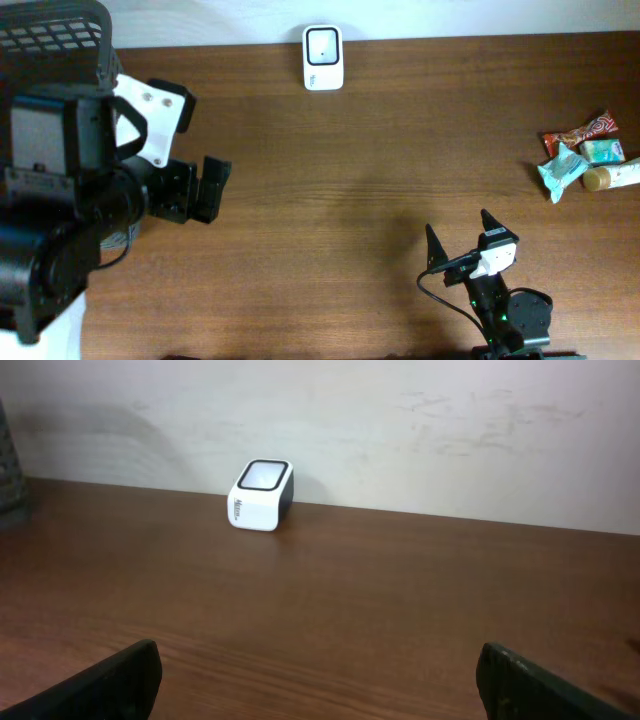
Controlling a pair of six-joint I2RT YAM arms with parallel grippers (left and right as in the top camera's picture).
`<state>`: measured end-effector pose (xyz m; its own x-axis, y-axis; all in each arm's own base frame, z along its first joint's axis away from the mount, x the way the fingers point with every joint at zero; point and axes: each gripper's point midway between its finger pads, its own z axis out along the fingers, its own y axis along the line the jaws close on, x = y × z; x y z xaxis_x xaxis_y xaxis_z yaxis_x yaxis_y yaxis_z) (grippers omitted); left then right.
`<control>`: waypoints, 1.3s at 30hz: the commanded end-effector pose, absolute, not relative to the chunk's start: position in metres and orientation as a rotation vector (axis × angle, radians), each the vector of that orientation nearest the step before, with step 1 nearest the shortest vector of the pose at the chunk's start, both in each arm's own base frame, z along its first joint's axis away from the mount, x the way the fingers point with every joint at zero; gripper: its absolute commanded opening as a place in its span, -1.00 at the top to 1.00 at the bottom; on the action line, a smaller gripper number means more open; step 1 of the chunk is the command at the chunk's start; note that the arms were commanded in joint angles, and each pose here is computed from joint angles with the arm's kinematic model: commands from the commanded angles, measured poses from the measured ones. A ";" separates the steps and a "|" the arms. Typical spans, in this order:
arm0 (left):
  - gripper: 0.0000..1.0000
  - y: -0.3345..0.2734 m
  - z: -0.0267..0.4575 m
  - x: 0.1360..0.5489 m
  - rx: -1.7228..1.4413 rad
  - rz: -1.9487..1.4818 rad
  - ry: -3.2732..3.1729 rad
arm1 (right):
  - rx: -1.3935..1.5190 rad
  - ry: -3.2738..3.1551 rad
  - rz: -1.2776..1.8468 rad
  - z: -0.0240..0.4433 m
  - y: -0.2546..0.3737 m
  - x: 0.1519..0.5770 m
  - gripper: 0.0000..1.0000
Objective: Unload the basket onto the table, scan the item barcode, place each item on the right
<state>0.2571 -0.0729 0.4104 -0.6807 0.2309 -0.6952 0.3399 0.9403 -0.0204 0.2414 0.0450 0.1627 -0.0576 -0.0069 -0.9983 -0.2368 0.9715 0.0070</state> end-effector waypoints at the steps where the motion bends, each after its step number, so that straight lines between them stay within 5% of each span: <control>1: -0.98 -0.068 0.426 0.236 0.414 -0.178 2.275 | -0.201 1.622 0.189 0.160 0.047 0.241 -0.97; 16: -0.98 -0.067 0.404 0.184 0.446 -0.245 2.314 | -0.201 1.622 0.189 0.160 0.047 0.241 -0.97; 22: -0.98 -0.075 0.325 0.225 0.423 -0.228 2.080 | -0.201 1.622 0.189 0.160 0.047 0.241 -0.97; 28: -0.98 -0.072 0.233 0.213 0.428 -0.231 2.161 | -0.201 1.622 0.189 0.160 0.047 0.241 -0.97; 39: -0.98 -0.072 0.234 0.255 0.298 -0.243 1.778 | -0.201 1.622 0.189 0.160 0.047 0.241 -0.97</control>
